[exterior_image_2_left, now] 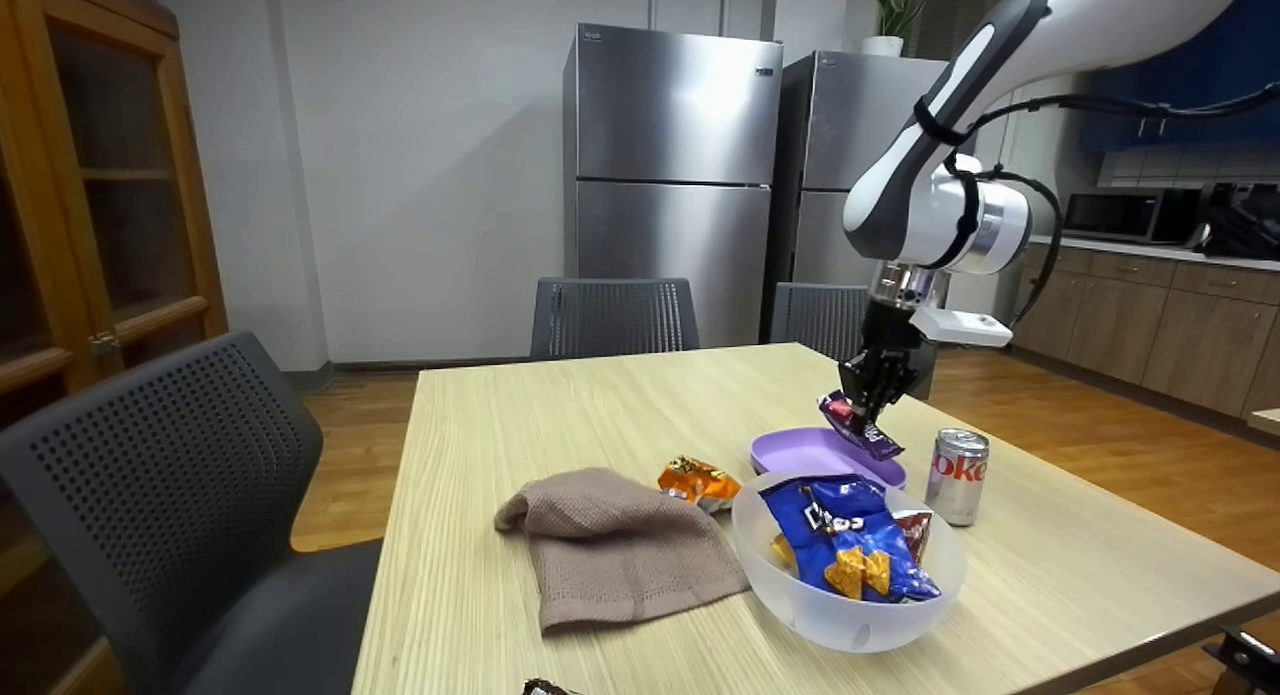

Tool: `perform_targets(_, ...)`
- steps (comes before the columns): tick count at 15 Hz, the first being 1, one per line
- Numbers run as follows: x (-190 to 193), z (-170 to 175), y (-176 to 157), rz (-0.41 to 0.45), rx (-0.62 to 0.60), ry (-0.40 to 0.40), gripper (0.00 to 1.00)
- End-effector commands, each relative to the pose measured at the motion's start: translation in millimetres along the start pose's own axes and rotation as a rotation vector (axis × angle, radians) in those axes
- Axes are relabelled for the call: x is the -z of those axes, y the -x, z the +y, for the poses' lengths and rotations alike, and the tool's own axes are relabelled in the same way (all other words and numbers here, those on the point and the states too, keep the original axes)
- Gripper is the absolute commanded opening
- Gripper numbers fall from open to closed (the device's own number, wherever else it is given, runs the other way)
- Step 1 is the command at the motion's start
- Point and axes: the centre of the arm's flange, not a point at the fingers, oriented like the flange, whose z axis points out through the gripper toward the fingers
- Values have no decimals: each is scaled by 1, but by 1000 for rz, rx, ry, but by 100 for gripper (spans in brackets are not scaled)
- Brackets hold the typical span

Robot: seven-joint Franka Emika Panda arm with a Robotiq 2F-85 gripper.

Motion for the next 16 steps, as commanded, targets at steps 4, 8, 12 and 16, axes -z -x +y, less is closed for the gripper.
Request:
perform_targets(4,2,0,13,2,29,2,3)
perform_targets(8,4,-1,13,-11,10,6,52)
perform_targets(12,14,-3,16,-11,3,12,82)
perform_targets(16,5,0,6,-1,2,4,87)
